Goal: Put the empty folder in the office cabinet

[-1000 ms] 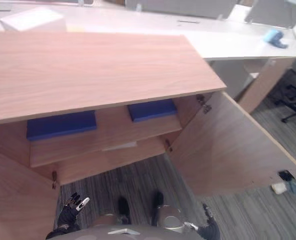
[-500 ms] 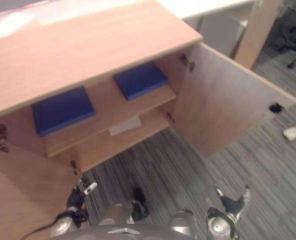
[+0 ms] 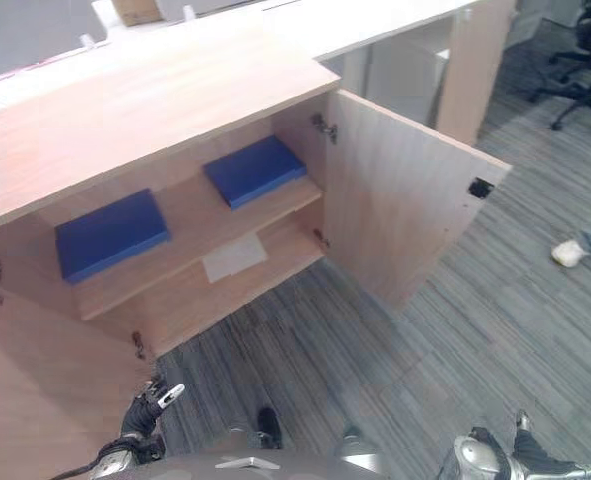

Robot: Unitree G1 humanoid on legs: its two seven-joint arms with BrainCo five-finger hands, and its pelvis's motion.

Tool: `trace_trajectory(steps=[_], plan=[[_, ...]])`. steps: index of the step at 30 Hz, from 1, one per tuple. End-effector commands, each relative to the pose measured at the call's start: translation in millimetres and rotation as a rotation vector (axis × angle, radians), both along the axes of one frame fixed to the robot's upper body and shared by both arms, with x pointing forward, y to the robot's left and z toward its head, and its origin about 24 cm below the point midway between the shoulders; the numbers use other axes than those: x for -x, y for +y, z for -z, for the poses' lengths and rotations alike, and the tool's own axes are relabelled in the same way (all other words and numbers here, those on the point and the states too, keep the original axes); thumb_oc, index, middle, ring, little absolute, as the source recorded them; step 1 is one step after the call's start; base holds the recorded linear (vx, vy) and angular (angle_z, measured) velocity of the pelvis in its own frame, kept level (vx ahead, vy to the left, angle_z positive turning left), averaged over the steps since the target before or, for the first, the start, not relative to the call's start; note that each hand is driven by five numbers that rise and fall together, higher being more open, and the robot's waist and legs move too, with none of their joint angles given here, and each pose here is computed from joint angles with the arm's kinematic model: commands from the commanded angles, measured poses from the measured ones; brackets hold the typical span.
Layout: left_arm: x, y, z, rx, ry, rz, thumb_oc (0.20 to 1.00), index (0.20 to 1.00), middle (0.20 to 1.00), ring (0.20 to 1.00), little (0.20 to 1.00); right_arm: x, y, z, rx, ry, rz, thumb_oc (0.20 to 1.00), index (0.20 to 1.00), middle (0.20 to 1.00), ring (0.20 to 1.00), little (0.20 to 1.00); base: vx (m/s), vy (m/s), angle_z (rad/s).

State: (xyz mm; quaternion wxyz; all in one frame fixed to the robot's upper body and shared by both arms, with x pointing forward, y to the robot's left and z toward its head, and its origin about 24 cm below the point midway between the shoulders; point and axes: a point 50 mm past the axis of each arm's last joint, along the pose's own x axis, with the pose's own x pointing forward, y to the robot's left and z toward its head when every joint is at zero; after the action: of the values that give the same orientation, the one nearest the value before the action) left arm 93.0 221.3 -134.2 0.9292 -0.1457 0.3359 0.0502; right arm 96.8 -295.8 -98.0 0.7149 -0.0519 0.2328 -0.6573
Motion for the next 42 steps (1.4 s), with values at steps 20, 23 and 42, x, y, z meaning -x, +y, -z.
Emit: trace_trajectory(steps=[20,23,42], plan=[[-51,17,-28,-0.091,-0.1,0.226,1.0,1.0,1.0,1.0,1.0,-160,-142,-217,0.181,-0.493,-0.587,1.0,1.0,1.0,1.0,1.0,-0.09,-0.109,0.09],[-63,16,-34,-0.075,-0.142,0.211,1.0,1.0,1.0,1.0,1.0,-178,-141,-250,0.211,-0.487,-0.72,1.0,1.0,1.0,1.0,1.0,-0.15,0.016,0.14],[-78,31,-42,-0.079,-0.165,0.111,1.0,1.0,1.0,1.0,1.0,-221,-122,-332,0.251,-0.563,-0.836,1.0,1.0,1.0,1.0,1.0,0.0,-0.019,0.02]])
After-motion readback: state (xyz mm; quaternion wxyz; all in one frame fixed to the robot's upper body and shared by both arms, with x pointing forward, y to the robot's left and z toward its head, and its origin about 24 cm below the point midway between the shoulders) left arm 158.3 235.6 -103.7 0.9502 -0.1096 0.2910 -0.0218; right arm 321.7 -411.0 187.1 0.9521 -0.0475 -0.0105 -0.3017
